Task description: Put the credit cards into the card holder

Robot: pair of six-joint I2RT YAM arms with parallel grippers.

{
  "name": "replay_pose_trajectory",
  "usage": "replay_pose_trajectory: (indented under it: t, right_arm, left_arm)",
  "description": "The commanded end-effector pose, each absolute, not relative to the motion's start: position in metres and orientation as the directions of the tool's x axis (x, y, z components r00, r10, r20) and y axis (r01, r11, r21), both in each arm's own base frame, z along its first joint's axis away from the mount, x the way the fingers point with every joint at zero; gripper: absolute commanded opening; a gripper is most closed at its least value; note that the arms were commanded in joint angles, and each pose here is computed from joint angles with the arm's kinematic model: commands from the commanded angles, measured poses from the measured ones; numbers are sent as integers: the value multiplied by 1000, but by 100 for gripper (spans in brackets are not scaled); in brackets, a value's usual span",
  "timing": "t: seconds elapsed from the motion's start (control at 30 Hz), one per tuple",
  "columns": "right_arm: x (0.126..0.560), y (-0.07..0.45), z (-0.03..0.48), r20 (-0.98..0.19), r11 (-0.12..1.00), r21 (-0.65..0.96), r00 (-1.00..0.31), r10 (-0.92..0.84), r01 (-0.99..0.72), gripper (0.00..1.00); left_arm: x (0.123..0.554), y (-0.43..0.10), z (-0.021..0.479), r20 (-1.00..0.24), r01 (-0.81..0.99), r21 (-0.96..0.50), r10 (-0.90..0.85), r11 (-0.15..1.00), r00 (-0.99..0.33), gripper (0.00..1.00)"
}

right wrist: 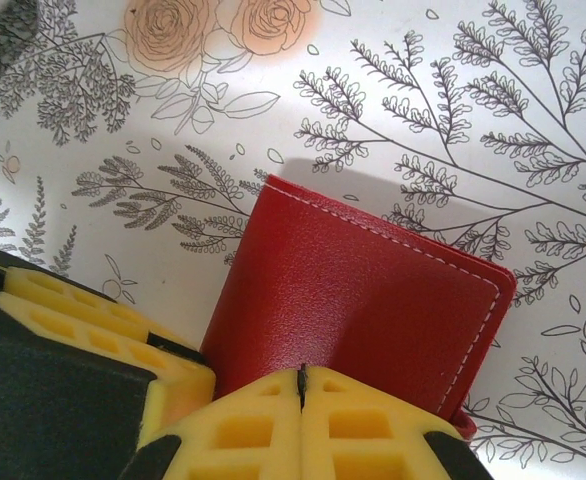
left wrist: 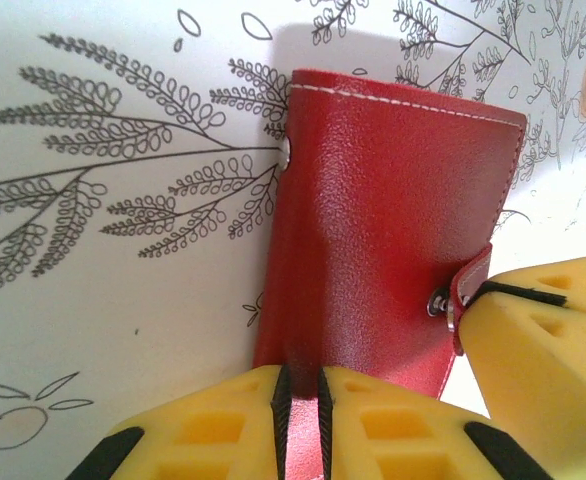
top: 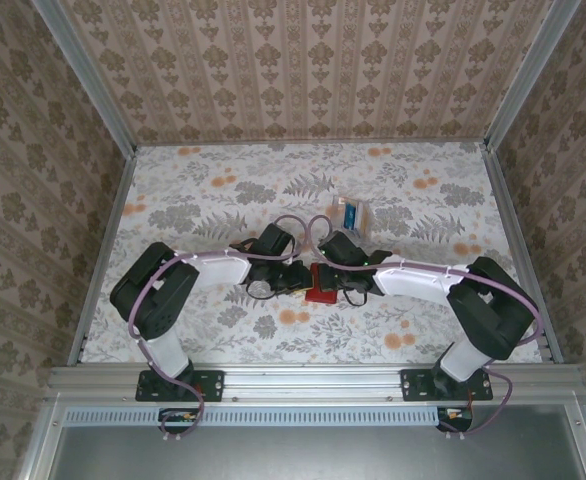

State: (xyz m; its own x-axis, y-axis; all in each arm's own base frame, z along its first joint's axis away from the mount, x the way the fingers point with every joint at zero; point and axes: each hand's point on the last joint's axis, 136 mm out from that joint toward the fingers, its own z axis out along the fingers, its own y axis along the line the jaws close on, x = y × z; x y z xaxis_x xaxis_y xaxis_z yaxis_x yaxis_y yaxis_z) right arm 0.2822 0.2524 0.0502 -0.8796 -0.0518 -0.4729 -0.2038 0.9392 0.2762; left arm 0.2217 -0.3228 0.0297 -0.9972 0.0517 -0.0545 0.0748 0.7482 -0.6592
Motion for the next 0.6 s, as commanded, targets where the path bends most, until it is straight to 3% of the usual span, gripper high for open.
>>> replay_pose_trajectory:
  t: [0.0,0.57]
  right_arm:
    - [280,244,47,-473,947,254,-879,-54,-195,0]
    - [269,245,18,-431,939,302,-902,-21,-166,0]
  left_arm:
    - [214,-321,28,-38,61,-646,48,760,-998,19]
    - [213,-321,24,-30,54,-645,46,763,-998,19]
